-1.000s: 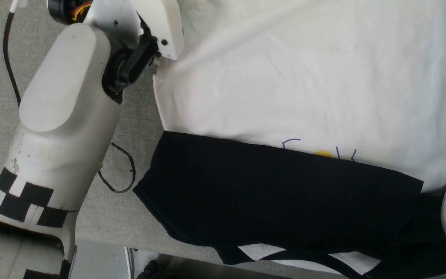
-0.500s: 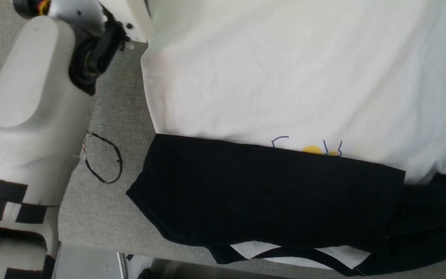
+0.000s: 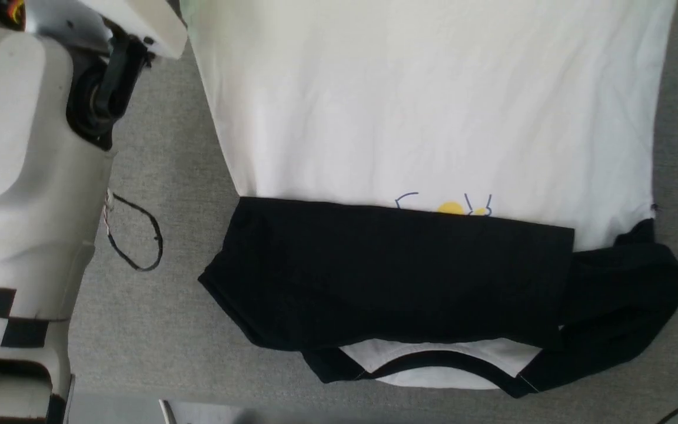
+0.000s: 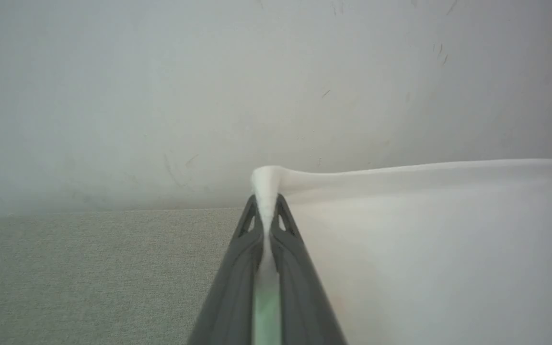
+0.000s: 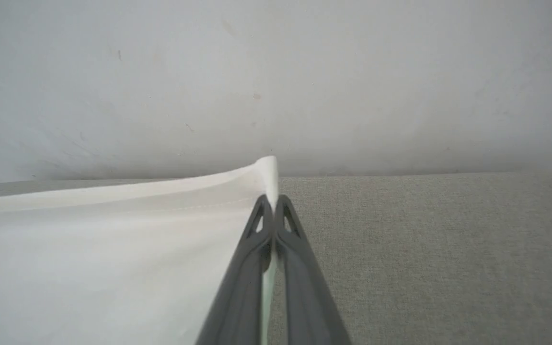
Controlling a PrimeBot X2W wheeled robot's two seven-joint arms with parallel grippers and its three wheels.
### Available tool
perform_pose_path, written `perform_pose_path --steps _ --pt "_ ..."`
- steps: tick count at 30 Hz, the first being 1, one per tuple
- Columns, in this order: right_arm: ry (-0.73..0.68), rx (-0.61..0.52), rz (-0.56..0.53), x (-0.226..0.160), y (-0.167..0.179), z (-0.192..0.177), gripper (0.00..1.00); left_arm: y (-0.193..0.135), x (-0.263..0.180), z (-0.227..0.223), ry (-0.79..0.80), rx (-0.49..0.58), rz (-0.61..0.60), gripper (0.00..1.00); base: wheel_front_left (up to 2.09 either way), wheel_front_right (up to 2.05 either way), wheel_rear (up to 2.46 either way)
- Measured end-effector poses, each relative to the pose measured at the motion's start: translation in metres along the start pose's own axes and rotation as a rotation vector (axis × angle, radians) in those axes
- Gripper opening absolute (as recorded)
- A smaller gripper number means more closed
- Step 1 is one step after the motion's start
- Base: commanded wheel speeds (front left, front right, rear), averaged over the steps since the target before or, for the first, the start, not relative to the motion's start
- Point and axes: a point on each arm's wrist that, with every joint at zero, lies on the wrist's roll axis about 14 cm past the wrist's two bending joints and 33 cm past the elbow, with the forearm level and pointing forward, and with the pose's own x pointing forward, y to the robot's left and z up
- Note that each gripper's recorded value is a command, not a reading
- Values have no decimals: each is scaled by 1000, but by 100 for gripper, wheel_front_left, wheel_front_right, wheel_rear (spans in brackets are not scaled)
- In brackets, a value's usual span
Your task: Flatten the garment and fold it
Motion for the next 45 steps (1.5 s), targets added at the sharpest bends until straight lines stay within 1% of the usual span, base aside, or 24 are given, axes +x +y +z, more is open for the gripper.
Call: perform_pose_path --steps 5,10,15,19,25,28,31,33,34,35,36,40,45 --pt "-60 22 17 -30 -3 12 0 -8 -20 22 -69 12 -44 0 0 0 0" --pt "-89 42 53 -69 0 10 0 -16 -51 33 -101 20 -83 0 0 0 0" --pt "-107 87 79 -115 1 -2 0 -27 -94 31 -95 1 -124 0 0 0 0" --pt "-82 121 87 -154 1 -22 0 -42 -135 26 -68 -21 -162 0 0 0 0" --pt "-36 138 100 -211 7 -50 0 -50 -195 25 -55 -49 -147 0 0 0 0" --pt "-36 154 101 -236 8 -57 0 -49 -222 14 -24 -54 -120 0 0 0 0" --pt "-33 173 86 -258 4 -66 0 -53 -245 -2 23 -85 -105 0 0 0 0" --pt "-25 180 77 -265 1 -71 0 -55 -253 -8 42 -103 -101 0 0 0 0" --pt "-16 191 68 -271 -2 -77 0 -59 -260 -15 63 -123 -102 0 0 0 0" --pt "14 216 43 -282 -10 -91 0 -65 -273 -29 111 -159 -101 0 0 0 0" --pt "36 225 31 -287 -14 -101 0 -67 -278 -36 134 -171 -100 0 0 0 0" --pt "126 248 -10 -299 -23 -136 0 -70 -289 -62 218 -199 -86 0 0 0 0" --pt "204 291 -33 -297 -27 -170 0 -67 -291 -98 320 -219 -62 0 0 0 0"
